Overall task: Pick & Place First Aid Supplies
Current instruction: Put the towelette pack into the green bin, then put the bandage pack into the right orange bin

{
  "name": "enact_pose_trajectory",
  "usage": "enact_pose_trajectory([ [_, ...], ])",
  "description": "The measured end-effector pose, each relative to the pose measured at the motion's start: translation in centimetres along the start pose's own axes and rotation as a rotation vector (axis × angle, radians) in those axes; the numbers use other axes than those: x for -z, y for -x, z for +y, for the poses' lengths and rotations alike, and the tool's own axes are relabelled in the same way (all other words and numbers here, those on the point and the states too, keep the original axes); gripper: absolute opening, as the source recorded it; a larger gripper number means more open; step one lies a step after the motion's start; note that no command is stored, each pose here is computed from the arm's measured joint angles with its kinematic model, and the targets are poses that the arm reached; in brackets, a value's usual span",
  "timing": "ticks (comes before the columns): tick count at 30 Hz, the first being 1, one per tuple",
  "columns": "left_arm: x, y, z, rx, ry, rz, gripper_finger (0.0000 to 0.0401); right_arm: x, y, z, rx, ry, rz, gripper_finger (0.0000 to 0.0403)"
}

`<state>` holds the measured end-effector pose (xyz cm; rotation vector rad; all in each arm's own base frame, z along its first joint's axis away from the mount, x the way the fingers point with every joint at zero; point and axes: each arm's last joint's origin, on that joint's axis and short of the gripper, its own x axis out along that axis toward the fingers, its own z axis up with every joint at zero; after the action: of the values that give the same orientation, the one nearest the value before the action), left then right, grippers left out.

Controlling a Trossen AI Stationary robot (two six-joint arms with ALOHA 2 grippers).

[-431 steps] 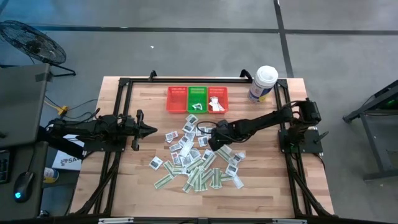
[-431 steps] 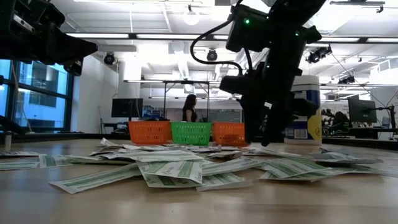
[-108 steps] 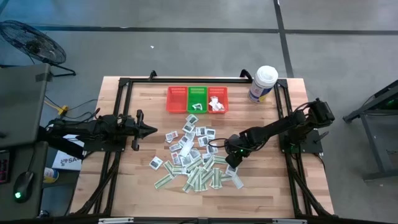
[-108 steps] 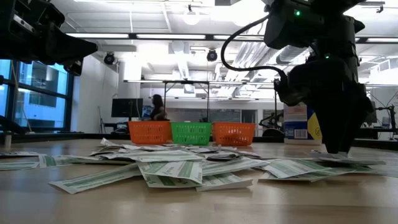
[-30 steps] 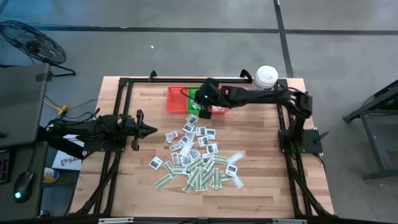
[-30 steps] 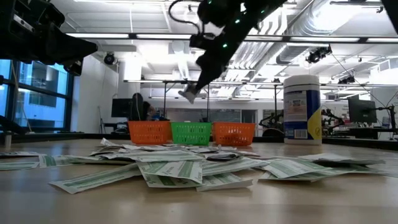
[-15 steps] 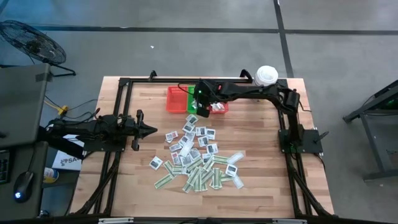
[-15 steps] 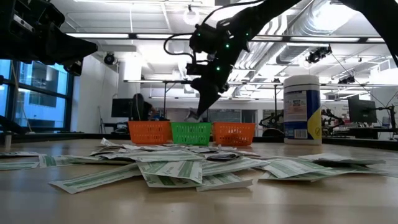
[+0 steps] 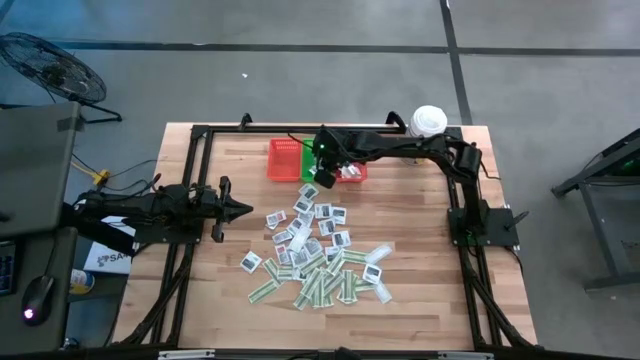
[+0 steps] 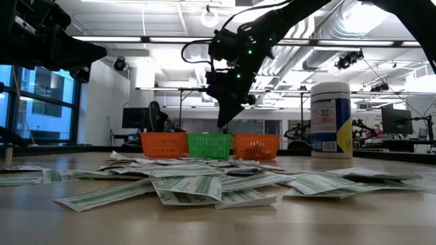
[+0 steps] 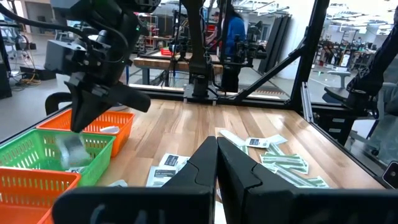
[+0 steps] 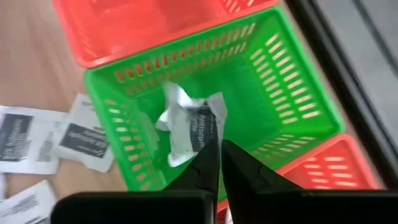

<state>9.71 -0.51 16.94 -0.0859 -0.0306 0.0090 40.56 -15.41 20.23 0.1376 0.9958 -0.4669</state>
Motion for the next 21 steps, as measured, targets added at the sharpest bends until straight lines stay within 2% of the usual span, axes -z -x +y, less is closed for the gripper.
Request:
enact_pose_trajectory([
  [9,0.0,0.0,0.0,0.000,0.000,0.000,0.0001,0.0,0.0,0.1,-0.040,-0.026,0.007,0.0085],
  [13,0.0,0.0,0.0,0.000,0.000,0.000,0.0001,-0.1,0.2,0.1,-0.046,-0.074,-0.004,0.0115],
  [21,0.0,0.0,0.0,0.000,0.000,0.000,0.0001,-0.7,3.3,1.3,-0.066,-0.073,-0.050,0.0168],
])
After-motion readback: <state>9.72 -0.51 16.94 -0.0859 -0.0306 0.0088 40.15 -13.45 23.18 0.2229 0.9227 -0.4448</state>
